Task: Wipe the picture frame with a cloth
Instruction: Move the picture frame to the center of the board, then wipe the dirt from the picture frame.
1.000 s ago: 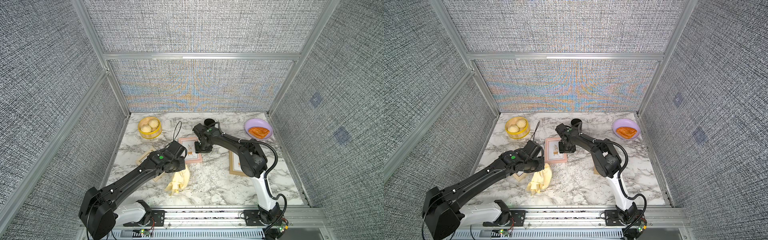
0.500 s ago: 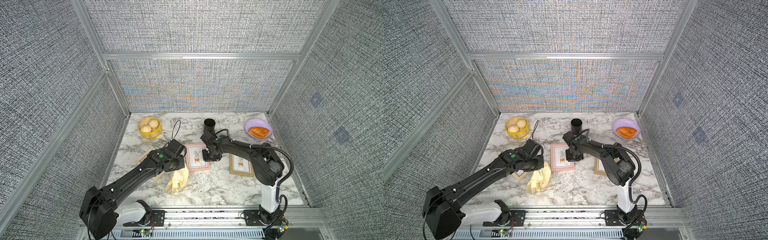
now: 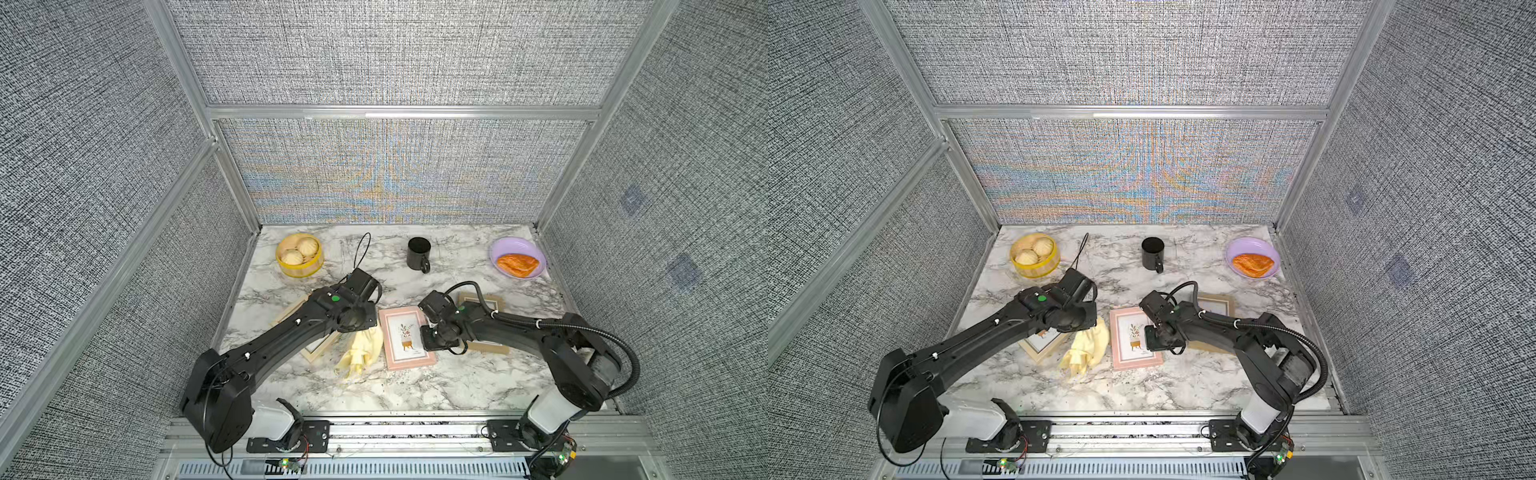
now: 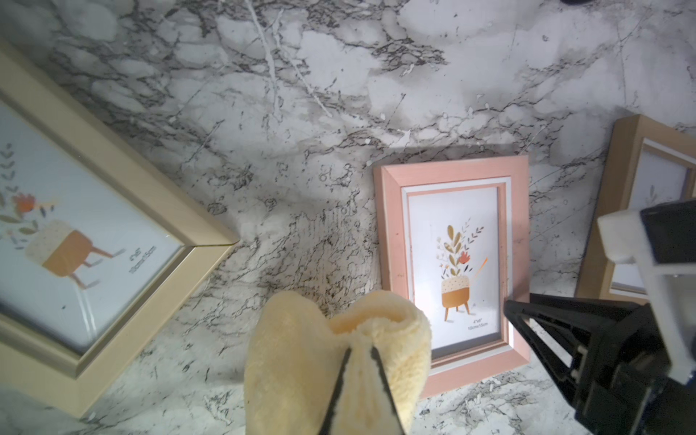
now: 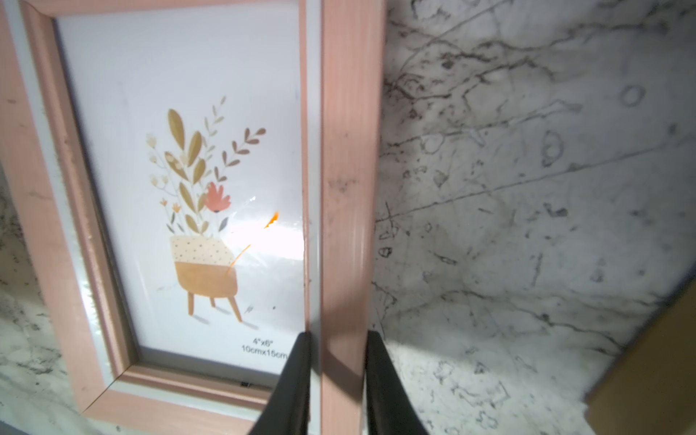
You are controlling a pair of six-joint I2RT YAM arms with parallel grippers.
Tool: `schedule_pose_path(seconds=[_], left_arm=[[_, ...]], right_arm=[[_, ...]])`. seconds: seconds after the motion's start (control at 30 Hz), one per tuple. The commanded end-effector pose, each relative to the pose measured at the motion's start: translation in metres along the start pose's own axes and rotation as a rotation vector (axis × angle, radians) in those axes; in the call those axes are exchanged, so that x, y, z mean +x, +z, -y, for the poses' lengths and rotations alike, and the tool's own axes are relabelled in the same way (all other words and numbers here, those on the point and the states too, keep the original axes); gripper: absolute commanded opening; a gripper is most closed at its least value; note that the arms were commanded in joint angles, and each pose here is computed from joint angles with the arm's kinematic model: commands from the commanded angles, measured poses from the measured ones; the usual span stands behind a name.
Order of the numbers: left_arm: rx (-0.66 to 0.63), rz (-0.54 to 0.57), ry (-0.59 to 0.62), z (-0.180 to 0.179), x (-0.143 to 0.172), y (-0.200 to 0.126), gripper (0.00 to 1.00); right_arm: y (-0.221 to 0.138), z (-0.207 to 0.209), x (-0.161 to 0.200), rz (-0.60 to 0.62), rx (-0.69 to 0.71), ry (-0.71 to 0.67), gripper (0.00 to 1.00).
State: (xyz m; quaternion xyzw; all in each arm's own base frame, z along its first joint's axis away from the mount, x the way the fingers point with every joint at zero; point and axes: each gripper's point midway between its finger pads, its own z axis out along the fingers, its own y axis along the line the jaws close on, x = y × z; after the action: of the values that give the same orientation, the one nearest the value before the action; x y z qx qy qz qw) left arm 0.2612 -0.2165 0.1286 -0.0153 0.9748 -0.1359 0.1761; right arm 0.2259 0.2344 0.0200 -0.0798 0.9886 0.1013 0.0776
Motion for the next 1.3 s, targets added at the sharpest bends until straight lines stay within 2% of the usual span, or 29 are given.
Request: schedule_pose_path(seconds=[0.0,0.07,0.17,0.3,0.43,0.5,0.6,0.8,1.07,1.27], left_arm=[[0.073,0.008,0.065,0.027,-0.017,0.007,0.0],[0.107,-0.002,0.112,0.044,-0.027,0.013,0.0],[0.127,-0.013,0.153,0.063,-0.042,0.024,0.0],[0.148,-0.049,0.189,0.084,-0.054,0.04,0.0],[0.182,-0.045,0.182,0.098,-0.064,0.037,0.0],[0.198,-0.038,0.185,0.103,-0.067,0.034,0.0],[0.24,-0.056,0.208,0.114,-0.068,0.038,0.0],[0.262,-0.085,0.231,0.132,-0.072,0.051,0.0],[0.216,-0.132,0.268,0.141,-0.069,0.081,0.0],[0.126,-0.172,0.29,0.128,-0.053,0.107,0.0]], right_arm=[[-0.008,0.021,0.059,-0.245,0.075,0.029,0.37],[-0.016,0.014,0.045,-0.203,0.056,0.025,0.46],[-0.022,0.008,0.026,-0.147,0.025,0.036,0.54],[-0.026,-0.004,-0.002,-0.077,-0.031,0.062,0.57],[-0.021,-0.004,-0.013,-0.057,-0.027,0.083,0.57],[-0.018,-0.001,-0.016,-0.044,-0.027,0.102,0.55],[-0.013,0.002,-0.019,-0.038,-0.046,0.135,0.45],[0.0,0.002,-0.015,-0.07,-0.058,0.101,0.33],[0.009,0.006,-0.014,-0.09,-0.056,0.051,0.26],[0.008,0.009,-0.017,-0.096,-0.038,0.061,0.23]])
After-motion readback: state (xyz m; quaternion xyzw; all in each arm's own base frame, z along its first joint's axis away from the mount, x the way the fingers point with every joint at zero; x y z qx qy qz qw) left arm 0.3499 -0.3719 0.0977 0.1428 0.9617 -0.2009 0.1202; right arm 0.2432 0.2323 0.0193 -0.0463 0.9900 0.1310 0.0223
